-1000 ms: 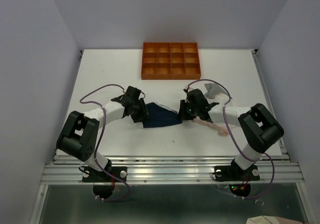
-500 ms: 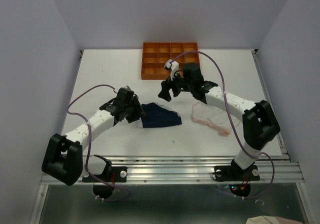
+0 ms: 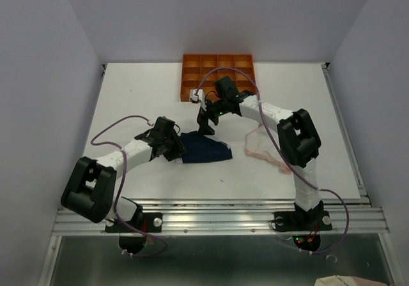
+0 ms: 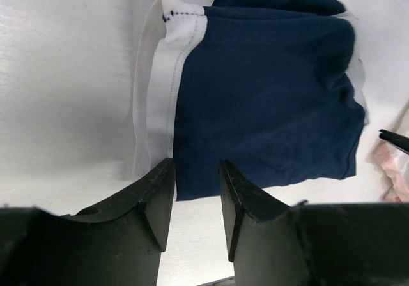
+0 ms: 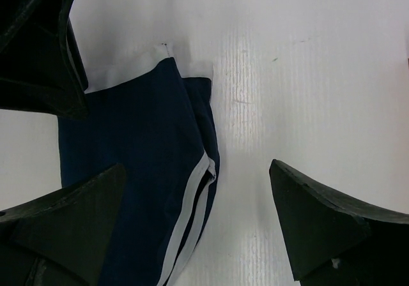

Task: Roll the underwear
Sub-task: Fold the underwear

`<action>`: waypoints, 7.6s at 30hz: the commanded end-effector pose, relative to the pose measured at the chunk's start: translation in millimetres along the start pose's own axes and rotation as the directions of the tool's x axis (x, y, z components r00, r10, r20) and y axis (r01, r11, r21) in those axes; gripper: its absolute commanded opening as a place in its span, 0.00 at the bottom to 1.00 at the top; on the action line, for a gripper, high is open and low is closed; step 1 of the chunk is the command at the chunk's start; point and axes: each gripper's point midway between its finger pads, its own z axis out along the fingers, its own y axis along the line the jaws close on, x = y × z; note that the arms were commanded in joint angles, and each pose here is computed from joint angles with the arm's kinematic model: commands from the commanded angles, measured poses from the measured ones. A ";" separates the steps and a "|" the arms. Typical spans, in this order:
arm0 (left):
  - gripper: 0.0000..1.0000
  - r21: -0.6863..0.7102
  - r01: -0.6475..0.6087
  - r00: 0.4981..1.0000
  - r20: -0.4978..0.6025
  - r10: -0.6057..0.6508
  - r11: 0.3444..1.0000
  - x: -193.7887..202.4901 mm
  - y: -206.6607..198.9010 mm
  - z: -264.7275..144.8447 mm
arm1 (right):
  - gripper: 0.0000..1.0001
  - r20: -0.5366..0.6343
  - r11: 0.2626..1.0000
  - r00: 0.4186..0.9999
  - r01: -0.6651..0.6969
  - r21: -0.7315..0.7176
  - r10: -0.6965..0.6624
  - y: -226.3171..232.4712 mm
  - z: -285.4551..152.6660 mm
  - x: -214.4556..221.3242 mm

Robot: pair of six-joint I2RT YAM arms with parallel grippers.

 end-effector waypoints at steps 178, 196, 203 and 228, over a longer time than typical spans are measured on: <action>0.31 0.026 0.245 0.965 0.092 -0.247 0.969 10.8 40.9 -41.0 | 0.03 -0.124 0.984 0.992 -0.013 0.177 0.036 134.8 80.3 -7.0; 0.32 0.047 0.265 0.952 0.145 -0.269 0.963 -12.7 22.5 -47.1 | 0.28 -0.118 0.993 0.990 -0.060 0.105 0.072 154.5 90.1 9.0; 0.33 0.054 0.257 0.946 0.189 -0.263 0.965 -19.9 22.9 -62.4 | 0.48 -0.081 0.998 0.996 -0.018 0.062 0.023 166.1 70.5 -13.9; 0.22 0.001 0.051 0.992 0.114 -0.051 0.999 -41.1 -8.9 -19.2 | 0.22 0.382 0.644 0.891 -0.443 0.624 0.244 15.3 -20.6 -102.6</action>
